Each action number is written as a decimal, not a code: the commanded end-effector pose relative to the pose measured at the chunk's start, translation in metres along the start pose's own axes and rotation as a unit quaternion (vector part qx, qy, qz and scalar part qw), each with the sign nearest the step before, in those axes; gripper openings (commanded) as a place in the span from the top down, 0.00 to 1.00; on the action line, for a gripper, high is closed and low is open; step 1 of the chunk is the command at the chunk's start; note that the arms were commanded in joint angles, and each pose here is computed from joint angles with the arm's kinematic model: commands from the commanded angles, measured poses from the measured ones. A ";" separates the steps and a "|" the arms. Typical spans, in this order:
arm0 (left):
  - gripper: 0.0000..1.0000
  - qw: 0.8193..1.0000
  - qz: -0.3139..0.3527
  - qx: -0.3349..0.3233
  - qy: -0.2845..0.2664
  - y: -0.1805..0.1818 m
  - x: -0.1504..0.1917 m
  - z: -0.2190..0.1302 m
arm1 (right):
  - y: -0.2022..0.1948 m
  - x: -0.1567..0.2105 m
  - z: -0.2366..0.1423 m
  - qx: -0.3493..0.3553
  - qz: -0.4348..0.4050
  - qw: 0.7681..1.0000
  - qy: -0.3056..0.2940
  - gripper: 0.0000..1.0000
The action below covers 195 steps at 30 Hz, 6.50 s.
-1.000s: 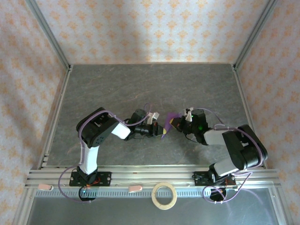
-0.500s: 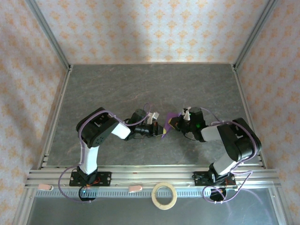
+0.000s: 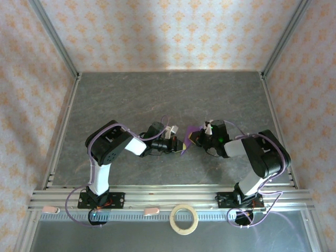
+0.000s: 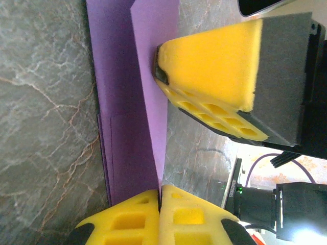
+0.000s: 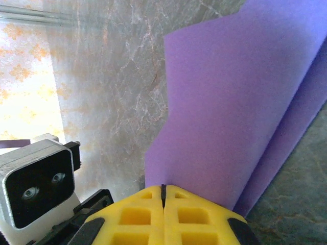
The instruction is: Fold a paper plane with a square sheet of paper (pick it up from the middle)
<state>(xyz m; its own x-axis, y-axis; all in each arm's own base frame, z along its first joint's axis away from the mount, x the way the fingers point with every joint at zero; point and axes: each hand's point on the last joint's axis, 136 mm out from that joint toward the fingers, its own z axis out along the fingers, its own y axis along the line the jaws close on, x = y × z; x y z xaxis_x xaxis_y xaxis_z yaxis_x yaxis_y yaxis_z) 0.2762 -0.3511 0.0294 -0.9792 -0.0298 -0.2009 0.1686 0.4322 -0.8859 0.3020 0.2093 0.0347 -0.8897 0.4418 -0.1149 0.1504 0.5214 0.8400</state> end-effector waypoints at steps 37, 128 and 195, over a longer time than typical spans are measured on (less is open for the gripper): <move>0.88 0.987 0.037 -0.107 0.117 0.048 0.061 -0.022 | -0.075 0.007 0.006 0.154 0.021 0.988 0.013 1.00; 0.98 0.986 0.138 -0.085 0.037 -0.039 -0.012 0.013 | -0.077 0.007 0.005 0.176 0.017 0.984 0.019 1.00; 1.00 0.953 0.107 -0.267 0.095 0.095 0.054 -0.033 | 0.024 -0.006 -0.019 0.054 -0.094 0.994 -0.003 1.00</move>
<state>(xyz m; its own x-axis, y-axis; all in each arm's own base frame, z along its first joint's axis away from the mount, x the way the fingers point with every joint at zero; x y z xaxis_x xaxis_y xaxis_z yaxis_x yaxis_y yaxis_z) 0.2776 -0.3380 0.0177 -0.8708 0.1776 -0.4585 0.4489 0.6677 -0.5939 0.3167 0.1944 0.0646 -0.8851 0.3936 -0.2485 0.0850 0.6615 0.7451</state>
